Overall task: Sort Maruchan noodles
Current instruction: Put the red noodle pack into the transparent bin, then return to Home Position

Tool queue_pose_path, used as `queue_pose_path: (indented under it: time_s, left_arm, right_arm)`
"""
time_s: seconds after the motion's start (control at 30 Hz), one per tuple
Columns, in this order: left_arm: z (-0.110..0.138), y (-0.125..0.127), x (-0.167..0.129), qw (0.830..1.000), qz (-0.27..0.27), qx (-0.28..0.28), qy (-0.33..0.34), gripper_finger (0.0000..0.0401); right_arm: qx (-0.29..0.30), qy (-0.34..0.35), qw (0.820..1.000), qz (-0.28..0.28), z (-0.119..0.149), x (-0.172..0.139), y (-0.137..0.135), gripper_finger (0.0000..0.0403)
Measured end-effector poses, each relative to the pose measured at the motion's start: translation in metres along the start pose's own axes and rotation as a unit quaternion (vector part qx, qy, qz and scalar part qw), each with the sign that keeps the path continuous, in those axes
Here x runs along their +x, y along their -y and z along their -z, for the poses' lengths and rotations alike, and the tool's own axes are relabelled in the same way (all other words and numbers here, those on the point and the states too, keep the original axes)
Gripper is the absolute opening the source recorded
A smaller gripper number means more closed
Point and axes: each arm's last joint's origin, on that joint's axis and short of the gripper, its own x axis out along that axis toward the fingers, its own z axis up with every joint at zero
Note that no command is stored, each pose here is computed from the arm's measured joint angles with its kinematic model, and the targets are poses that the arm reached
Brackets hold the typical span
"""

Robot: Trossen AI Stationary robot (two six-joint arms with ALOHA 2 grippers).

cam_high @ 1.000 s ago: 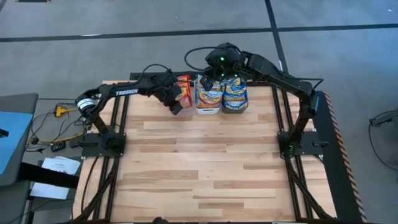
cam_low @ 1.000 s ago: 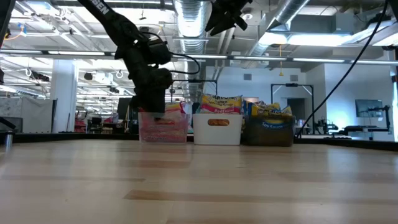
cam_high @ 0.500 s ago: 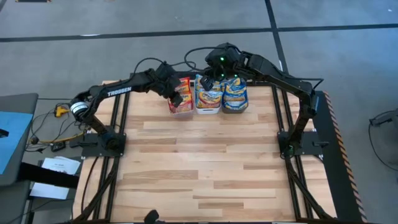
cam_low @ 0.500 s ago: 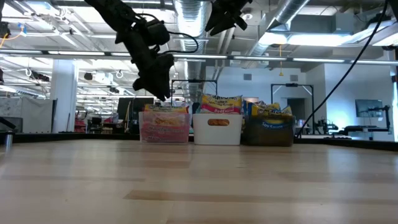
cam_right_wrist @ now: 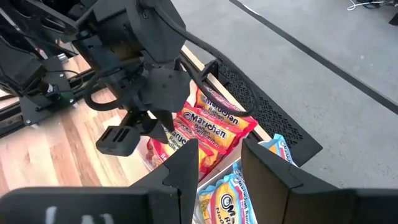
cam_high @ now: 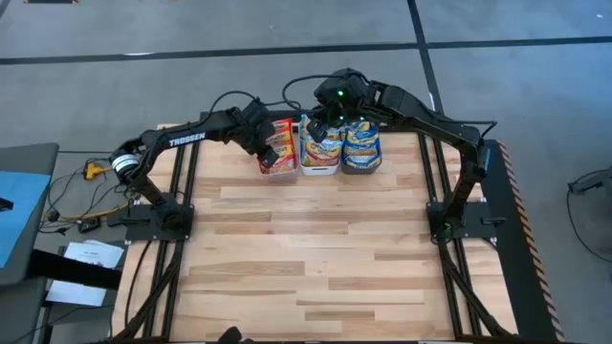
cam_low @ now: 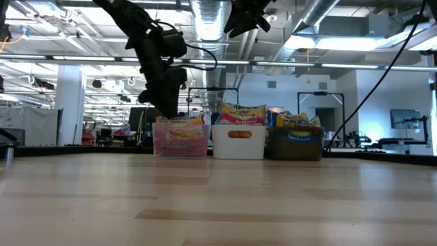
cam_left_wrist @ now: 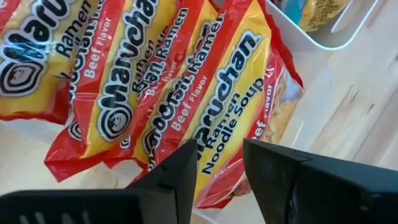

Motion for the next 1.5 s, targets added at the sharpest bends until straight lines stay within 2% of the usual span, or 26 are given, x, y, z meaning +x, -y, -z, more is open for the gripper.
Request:
queue_pose_path:
  time_s: [0.23, 0.5, 0.6, 0.8, 0.93, 1.13, 1.3, 1.4, 1.5]
  left_arm:
    - [-0.005, 0.001, -0.007, 1.000, -0.002, 0.004, 0.018, 0.0118]
    - [-0.007, 0.013, -0.024, 0.999, 0.027, 0.028, 0.018, 0.0118]
    - [-0.004, 0.023, -0.034, 0.998, 0.038, 0.041, 0.023, 0.0118]
    - [0.003, 0.045, -0.070, 0.991, 0.063, 0.077, 0.089, 0.0118]
    - [0.025, 0.053, -0.086, 0.984, 0.082, 0.078, 0.140, 0.0118]
    - [0.079, 0.054, -0.098, 0.963, 0.127, 0.090, 0.221, 0.0118]
    - [0.118, 0.052, -0.107, 0.941, 0.161, 0.071, 0.287, 0.0118]
    - [0.138, 0.050, -0.110, 0.928, 0.172, 0.066, 0.324, 0.0118]
    - [0.157, 0.049, -0.105, 0.919, 0.187, 0.062, 0.340, 0.0118]
  right_arm:
    - [0.000, 0.000, 1.000, 0.000, 0.000, 0.000, 0.000, 0.0145]
    - [-0.004, -0.015, 1.000, 0.000, 0.003, 0.000, -0.002, 0.0145]
    - [-0.008, -0.014, 1.000, -0.004, 0.003, -0.009, -0.002, 0.0145]
    - [-0.034, -0.019, 0.999, -0.017, 0.004, -0.034, 0.000, 0.0145]
    - [-0.042, -0.025, 0.999, -0.016, 0.007, -0.052, 0.004, 0.0145]
    - [-0.038, -0.022, 0.999, -0.024, 0.028, -0.067, 0.007, 0.0139]
    - [-0.026, 0.019, 0.994, -0.101, 0.057, -0.066, 0.007, 0.0131]
    - [-0.027, 0.079, 0.982, -0.170, 0.070, -0.065, 0.007, 0.0128]
    - [-0.026, 0.116, 0.971, -0.206, 0.083, -0.070, 0.013, 0.0128]
